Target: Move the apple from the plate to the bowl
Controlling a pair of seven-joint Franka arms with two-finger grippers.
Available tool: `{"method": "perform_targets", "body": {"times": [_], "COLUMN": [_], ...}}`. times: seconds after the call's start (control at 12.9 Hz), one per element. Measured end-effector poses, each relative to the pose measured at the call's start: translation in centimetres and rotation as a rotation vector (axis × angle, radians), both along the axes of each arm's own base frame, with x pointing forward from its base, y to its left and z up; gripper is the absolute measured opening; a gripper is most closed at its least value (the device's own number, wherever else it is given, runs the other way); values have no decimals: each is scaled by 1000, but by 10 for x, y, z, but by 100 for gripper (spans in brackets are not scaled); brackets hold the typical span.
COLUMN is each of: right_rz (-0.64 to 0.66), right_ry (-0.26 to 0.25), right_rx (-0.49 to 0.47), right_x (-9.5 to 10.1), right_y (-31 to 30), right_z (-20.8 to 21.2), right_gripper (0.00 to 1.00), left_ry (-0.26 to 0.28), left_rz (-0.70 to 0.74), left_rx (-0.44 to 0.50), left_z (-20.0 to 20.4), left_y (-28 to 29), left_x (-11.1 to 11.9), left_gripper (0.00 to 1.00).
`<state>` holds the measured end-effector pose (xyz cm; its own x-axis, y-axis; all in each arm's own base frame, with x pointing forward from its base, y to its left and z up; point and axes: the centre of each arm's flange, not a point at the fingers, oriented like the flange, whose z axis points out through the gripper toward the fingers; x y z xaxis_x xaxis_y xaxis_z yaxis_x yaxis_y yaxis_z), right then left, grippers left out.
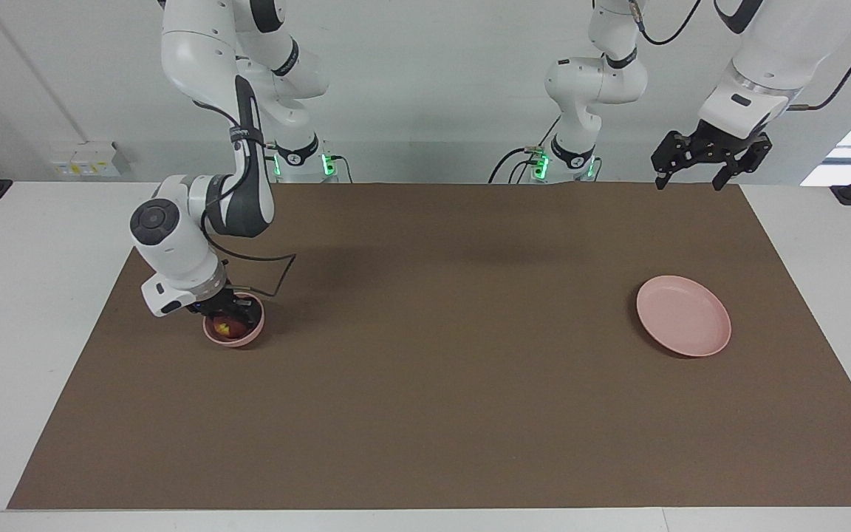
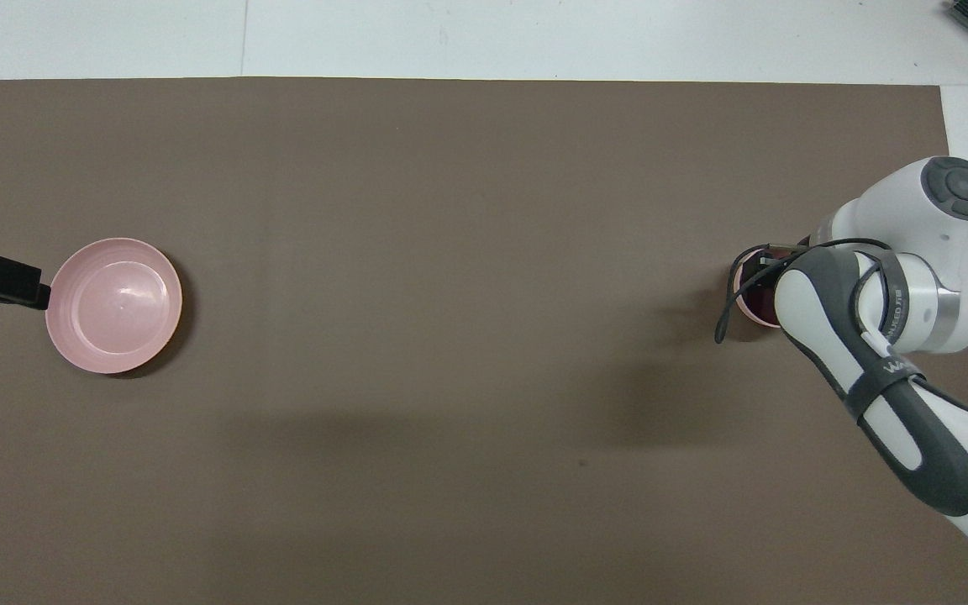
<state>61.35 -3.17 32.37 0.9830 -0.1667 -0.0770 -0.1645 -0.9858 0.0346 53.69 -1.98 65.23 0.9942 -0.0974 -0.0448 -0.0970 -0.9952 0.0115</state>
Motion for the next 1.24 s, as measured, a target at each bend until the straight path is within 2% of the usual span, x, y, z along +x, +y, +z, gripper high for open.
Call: {"method": "perform_targets", "body": {"times": [0.15, 0.31, 0.62, 0.77, 0.93, 1.24], "right_rz": [0, 0, -1, -2, 0, 1], "right_ry": [0, 0, -27, -52, -64, -102], "right_rx": [0, 0, -1, -1, -8, -13], "right_x": [0, 0, 5, 8, 5, -18], "right_y": [0, 0, -1, -2, -4, -5], "right_z": [0, 0, 13, 40, 85, 180], "right_gripper": [82, 100, 100, 100, 100, 100], "left_ry": [0, 0, 0, -1, -2, -10], "left_rz": [1, -2, -5, -17, -34, -41], "left_rx": [-1, -1, -1, -2, -2, 5], "left_z": [0, 0, 0, 0, 0, 1], "left_y": [3, 2, 1, 1, 1, 2], "left_x": [0, 0, 0, 0, 0, 1], "left_gripper": [100, 100, 100, 100, 100, 100]}}
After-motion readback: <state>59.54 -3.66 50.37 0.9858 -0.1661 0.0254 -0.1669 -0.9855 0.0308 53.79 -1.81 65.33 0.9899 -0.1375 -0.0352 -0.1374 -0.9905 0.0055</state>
